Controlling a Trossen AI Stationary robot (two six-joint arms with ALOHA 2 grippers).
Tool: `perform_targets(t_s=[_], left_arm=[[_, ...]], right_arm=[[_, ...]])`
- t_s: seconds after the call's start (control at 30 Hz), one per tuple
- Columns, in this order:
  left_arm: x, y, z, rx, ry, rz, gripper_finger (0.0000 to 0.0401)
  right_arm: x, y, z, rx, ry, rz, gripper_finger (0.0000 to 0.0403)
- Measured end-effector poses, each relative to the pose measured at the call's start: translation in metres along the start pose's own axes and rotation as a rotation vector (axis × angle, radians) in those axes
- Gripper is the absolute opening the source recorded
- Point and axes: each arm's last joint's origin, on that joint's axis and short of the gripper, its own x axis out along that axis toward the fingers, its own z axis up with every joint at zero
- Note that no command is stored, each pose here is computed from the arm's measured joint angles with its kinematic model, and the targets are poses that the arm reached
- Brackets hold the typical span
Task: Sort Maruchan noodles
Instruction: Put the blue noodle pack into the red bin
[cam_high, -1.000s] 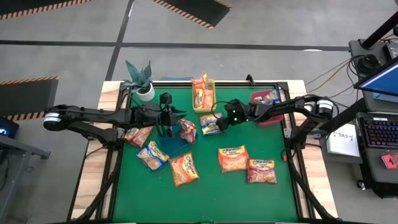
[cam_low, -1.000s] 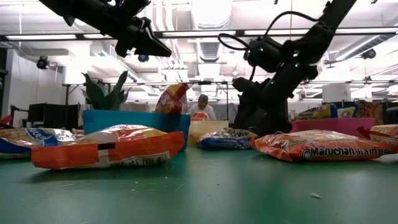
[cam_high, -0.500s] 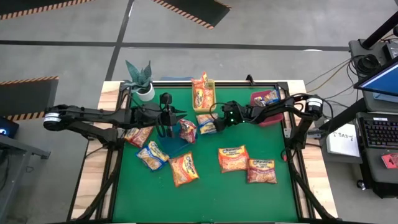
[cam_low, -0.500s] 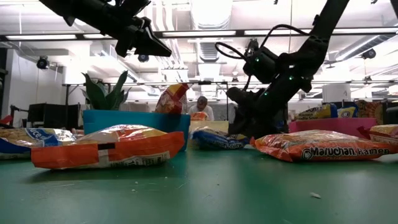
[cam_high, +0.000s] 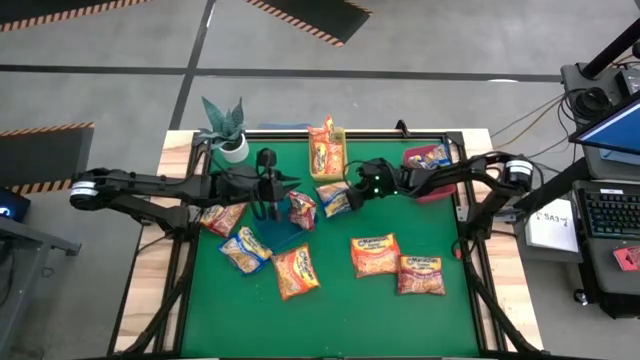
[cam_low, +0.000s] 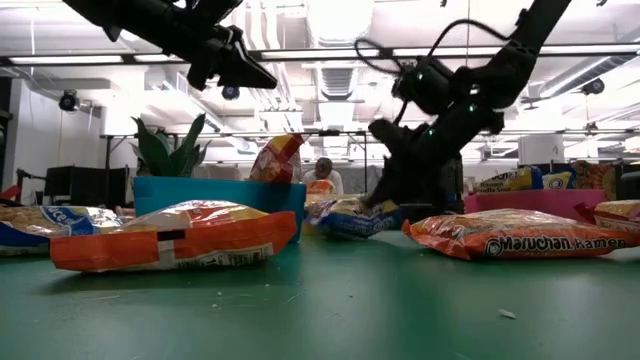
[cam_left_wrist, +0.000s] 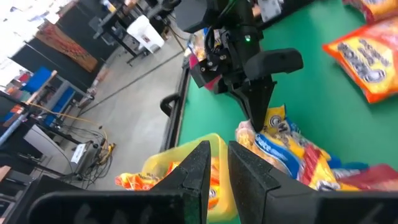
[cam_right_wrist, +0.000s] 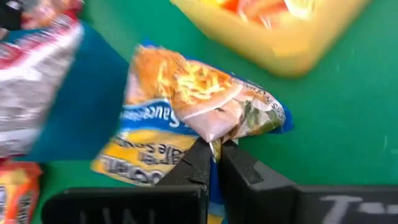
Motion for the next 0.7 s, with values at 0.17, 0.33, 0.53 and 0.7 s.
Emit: perform_targets(t_s=[0.17, 0.33, 0.53, 0.7], left_arm=[[-0.005, 0.006, 0.007, -0.04, -0.067, 0.044, 0.0039], [-0.011, 0.01, 0.009, -0.071, -0.089, 0.057, 0.0039], [-0.01, 0.009, 0.009, -0.074, -0.082, 0.052, 0.0039], [-0.006, 0.007, 0.007, -0.063, -0.07, 0.044, 0.0039]], right_arm=[[-0.024, 0.013, 0.015, -0.032, -0.086, 0.054, 0.0009], [-0.055, 0.024, 0.027, -0.051, -0.16, 0.08, 0.0009], [-0.093, 0.032, 0.034, -0.053, -0.232, 0.078, 0.0009], [-0.131, 0.033, 0.037, -0.066, -0.293, -0.061, 0.0009]])
